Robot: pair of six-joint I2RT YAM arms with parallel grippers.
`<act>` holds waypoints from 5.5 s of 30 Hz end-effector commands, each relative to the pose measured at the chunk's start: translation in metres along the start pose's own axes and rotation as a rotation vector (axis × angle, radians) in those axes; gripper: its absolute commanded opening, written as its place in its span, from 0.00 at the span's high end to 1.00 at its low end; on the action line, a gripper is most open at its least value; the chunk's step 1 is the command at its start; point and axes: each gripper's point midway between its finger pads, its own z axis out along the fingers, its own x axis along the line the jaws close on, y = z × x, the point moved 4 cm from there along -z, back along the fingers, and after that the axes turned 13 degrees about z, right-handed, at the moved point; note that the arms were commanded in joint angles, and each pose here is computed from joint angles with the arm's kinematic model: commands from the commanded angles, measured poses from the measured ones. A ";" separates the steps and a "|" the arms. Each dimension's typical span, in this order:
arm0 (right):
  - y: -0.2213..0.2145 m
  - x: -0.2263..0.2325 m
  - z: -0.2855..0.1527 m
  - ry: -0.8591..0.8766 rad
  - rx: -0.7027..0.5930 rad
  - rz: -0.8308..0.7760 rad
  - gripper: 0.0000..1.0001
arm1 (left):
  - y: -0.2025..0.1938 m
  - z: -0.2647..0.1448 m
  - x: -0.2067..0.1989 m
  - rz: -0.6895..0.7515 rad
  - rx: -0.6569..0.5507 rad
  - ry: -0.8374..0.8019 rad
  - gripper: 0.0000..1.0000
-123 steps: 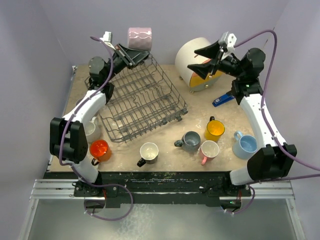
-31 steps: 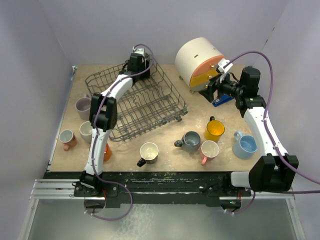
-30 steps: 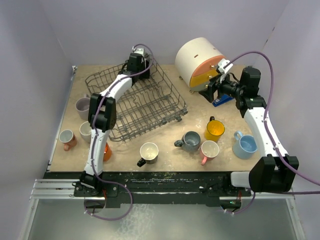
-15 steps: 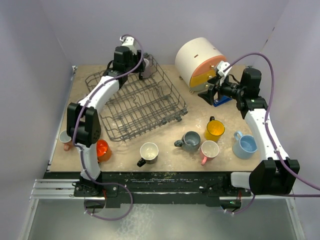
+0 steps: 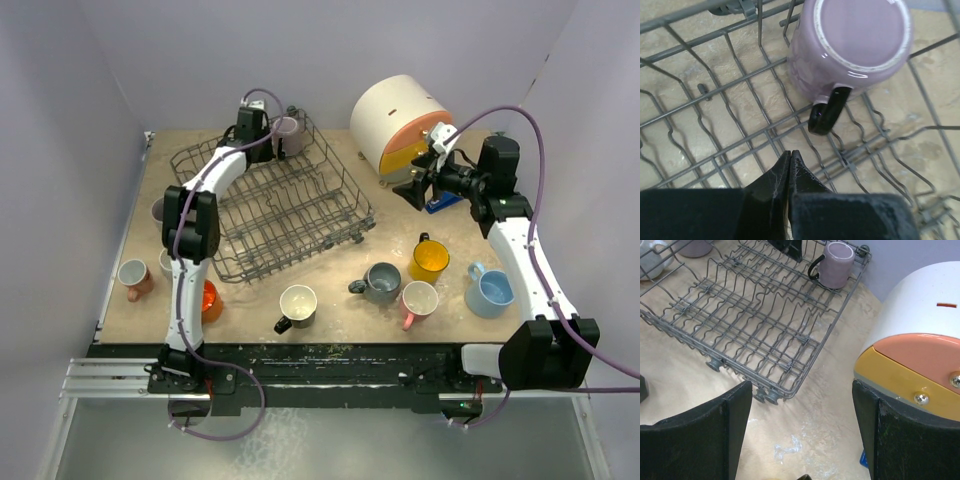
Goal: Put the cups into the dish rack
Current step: Turn the cup upside down in the dish rack, then pick up the cup at the center of the board.
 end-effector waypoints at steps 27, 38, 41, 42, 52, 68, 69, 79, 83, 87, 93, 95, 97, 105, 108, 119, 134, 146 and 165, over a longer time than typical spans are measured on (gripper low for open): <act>0.011 0.012 -0.004 0.028 -0.054 -0.022 0.18 | 0.058 0.021 -0.081 -0.049 -0.180 -0.293 0.98; 0.009 0.026 -0.006 0.132 -0.047 -0.100 0.17 | 0.086 -0.070 -0.056 0.007 -0.276 -0.294 0.69; 0.003 0.033 -0.007 0.194 -0.039 -0.169 0.17 | 0.091 -0.108 -0.052 0.044 -0.346 -0.325 0.61; 0.000 0.037 -0.007 0.227 -0.033 -0.195 0.16 | 0.091 -0.120 -0.050 0.061 -0.367 -0.330 0.58; -0.042 0.059 -0.015 0.439 0.044 -0.380 0.00 | 0.062 -0.234 -0.029 0.113 -0.529 -0.301 0.11; -0.096 0.011 -0.030 0.357 0.473 -0.506 0.20 | 0.017 -0.281 -0.030 -0.183 -0.541 -0.380 0.01; -0.096 0.007 -0.031 0.351 0.492 -0.524 0.21 | 0.016 -0.280 -0.031 -0.177 -0.538 -0.383 0.01; -0.128 -0.011 -0.035 0.650 0.652 -0.936 0.23 | 0.022 -0.273 -0.035 -0.108 -0.546 -0.409 0.01; -0.130 -0.016 -0.024 0.706 0.671 -0.971 0.28 | 0.020 -0.274 -0.035 -0.103 -0.548 -0.409 0.01; -0.146 -0.010 -0.015 0.797 0.725 -0.964 0.33 | 0.015 -0.275 -0.033 -0.106 -0.546 -0.403 0.01; -0.166 -0.006 -0.010 0.859 0.780 -0.926 0.39 | 0.008 -0.279 -0.031 -0.120 -0.546 -0.389 0.01; -0.174 -0.008 -0.009 0.862 0.808 -0.940 0.40 | 0.006 -0.278 -0.031 -0.128 -0.542 -0.387 0.01; -0.182 -0.011 -0.007 0.865 0.837 -0.948 0.41 | 0.004 -0.277 -0.031 -0.135 -0.534 -0.393 0.01; -0.190 -0.017 0.011 0.862 0.836 -0.922 0.58 | 0.003 -0.278 -0.032 -0.150 -0.522 -0.394 0.01; -0.191 -0.019 0.016 0.844 0.834 -0.936 0.71 | 0.001 -0.278 -0.031 -0.158 -0.513 -0.388 0.01; -0.183 -0.039 0.024 0.621 0.894 -0.781 1.00 | 0.000 -0.277 -0.032 -0.177 -0.502 -0.397 0.01; -0.123 -0.054 0.003 0.233 0.682 -0.476 1.00 | 0.007 -0.281 -0.035 -0.184 -0.522 -0.422 0.01; -0.039 -0.033 -0.011 0.120 0.410 -0.264 1.00 | 0.039 -0.300 -0.041 -0.202 -0.620 -0.477 0.01; 0.106 0.014 -0.011 0.152 -0.131 0.136 1.00 | 0.104 -0.344 -0.066 -0.256 -0.826 -0.748 0.00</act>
